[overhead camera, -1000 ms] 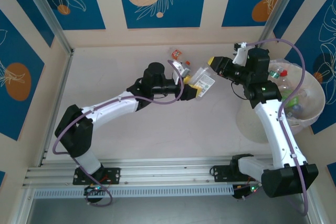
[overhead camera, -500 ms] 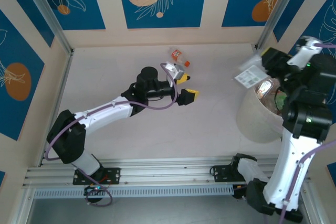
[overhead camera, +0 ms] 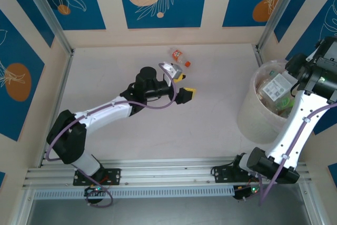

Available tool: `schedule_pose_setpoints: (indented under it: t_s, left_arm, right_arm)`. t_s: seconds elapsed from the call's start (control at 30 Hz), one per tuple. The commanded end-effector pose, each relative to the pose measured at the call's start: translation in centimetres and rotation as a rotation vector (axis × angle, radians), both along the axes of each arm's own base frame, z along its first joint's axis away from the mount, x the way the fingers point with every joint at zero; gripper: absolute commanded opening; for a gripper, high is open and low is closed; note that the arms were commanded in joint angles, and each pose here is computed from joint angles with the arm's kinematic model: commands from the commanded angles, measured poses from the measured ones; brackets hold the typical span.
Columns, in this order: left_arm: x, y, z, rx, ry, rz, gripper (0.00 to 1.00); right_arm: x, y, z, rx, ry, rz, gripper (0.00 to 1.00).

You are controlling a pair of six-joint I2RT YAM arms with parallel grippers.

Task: Put the plastic bottles in the bin

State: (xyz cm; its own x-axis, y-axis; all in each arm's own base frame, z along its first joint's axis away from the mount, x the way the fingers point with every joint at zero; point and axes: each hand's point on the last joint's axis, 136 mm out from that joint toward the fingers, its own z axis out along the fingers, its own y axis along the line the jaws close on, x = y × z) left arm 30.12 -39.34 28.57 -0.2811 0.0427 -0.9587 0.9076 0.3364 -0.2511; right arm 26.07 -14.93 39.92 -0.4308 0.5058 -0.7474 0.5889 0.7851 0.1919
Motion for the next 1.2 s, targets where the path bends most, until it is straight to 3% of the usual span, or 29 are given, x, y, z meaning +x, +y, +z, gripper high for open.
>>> schedule_pose_setpoints:
  t_s: [0.0,0.13,0.27,0.47,0.57,0.7,0.93,1.03,1.17]
  left_arm:
    - [0.8,0.0,0.2,-0.015,0.023,0.015,1.00]
    - [1.0,-0.2,-0.1,-0.022,0.058,0.015,1.00]
    - [1.0,-0.2,-0.3,-0.014,0.073,0.022,1.00]
    - [1.3,-0.1,-0.4,-0.002,0.081,0.035,1.00]
    - [1.8,0.1,-0.6,0.007,0.083,0.063,1.00]
    - [3.0,0.5,-1.1,0.032,0.102,0.122,1.00]
    - [4.1,0.9,-1.7,0.033,0.145,0.165,1.00]
    - [4.1,0.7,-1.8,0.031,0.163,0.159,1.00]
    - [4.1,0.6,-2.0,0.030,0.185,0.153,1.00]
  right_arm:
    - [-0.4,0.1,-1.7,0.012,0.051,0.020,0.16]
    - [1.2,-0.4,-5.1,0.089,0.124,0.038,0.23]
    - [0.1,-2.4,-7.5,0.089,0.248,-0.087,0.46]
    - [-1.5,-4.2,-6.3,0.000,0.276,-0.198,0.89]
    - [-1.4,-2.9,-5.1,-0.005,0.224,-0.163,0.91]
    - [-0.5,1.7,-3.7,0.048,0.130,0.003,0.92]
    - [0.4,7.9,-4.4,0.171,0.044,0.220,0.93]
    - [0.9,7.6,-6.4,0.185,0.069,0.208,0.95]
    - [0.0,3.6,-11.0,0.173,0.198,0.036,0.97]
